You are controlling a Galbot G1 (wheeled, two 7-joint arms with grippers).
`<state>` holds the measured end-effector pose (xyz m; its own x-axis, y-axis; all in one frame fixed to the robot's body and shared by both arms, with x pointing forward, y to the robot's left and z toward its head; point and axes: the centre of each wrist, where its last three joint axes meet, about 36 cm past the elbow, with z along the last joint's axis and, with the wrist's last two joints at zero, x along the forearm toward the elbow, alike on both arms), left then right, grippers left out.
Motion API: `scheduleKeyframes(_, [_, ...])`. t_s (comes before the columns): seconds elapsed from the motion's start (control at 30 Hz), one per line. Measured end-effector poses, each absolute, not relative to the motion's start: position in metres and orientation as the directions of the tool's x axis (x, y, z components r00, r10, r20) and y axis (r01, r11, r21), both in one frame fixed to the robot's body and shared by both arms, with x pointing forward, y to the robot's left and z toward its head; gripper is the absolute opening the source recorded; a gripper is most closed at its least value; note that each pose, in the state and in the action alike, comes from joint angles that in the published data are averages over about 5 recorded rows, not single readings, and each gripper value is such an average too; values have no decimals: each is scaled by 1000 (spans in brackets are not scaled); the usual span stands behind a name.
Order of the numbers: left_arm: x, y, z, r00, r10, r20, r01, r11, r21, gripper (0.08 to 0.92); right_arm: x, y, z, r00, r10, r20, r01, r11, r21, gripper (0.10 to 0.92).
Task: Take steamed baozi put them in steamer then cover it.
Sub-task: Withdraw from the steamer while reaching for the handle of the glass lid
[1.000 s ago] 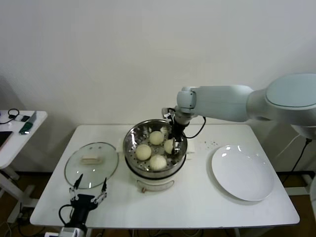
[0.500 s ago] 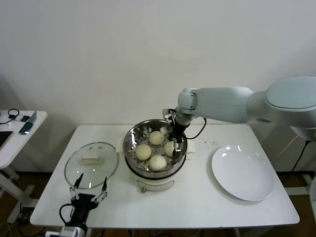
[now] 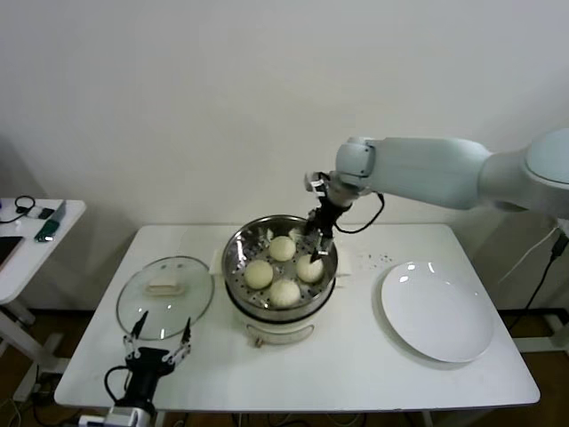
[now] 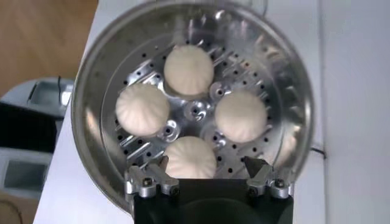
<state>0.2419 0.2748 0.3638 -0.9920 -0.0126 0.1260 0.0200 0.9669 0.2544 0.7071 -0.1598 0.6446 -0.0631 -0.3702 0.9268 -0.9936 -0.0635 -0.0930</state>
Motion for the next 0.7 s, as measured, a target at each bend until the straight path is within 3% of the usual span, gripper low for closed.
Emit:
scheduleKeyframes(0.2, [244,277,365,-993,-21,118,10,966,259,823,700,-204,646,-198,-516,833,-975,17,-221,823])
scheduleKeyframes(0.4, [250,278,370,-995,-30,94,-2,961,278,823,681,-250,629,-380,-643,665,-916,165,-365,823])
scheduleKeyframes(0.7, [258,274,378,-997,-35,76,-8,945,327,823,631,-305,567,-632,-679,374,-769,487,-414,823])
